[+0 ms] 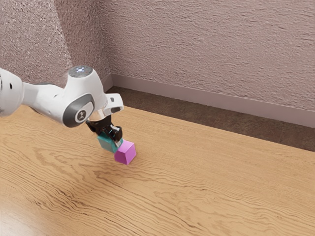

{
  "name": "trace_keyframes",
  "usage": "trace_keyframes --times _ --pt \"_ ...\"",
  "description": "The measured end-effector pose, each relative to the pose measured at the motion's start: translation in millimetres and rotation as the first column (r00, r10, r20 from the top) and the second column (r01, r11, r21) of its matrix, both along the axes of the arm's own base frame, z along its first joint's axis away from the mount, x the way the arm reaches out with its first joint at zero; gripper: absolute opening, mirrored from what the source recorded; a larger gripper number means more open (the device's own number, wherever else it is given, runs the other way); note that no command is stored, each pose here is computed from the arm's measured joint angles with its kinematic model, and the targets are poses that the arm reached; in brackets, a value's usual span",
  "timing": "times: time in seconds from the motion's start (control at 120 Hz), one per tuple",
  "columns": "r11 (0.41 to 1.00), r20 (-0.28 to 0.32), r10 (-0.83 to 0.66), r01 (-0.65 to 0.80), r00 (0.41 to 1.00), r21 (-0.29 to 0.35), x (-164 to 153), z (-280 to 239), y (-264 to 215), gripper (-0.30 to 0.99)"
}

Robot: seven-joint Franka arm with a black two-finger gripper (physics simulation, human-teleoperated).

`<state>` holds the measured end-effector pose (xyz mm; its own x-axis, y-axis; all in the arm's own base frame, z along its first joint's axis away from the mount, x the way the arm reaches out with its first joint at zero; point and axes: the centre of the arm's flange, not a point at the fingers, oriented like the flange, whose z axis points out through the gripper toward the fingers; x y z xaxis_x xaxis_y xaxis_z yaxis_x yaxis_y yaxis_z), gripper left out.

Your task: Pick up the blue block with one arm, and put the blue block on the pink block with one arm

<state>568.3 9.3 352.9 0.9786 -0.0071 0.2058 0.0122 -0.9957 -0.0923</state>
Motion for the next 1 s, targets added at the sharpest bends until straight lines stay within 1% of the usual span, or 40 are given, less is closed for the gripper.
trace_keyframes --times 0.133,0.775,0.825,1.0 --pt "1.0 -0.005 -0.004 0.004 1.0 0.003 17 -3 -5 0.35" --pt "1.0 -0.017 -0.006 0.006 1.0 -0.001 41 -14 -12 0.35" --pt "1.0 -0.017 0.002 -0.002 1.0 -0.01 41 -14 -11 0.41" --pt "0.999 -0.014 0.013 -0.014 1.0 -0.037 41 -10 -9 0.55"
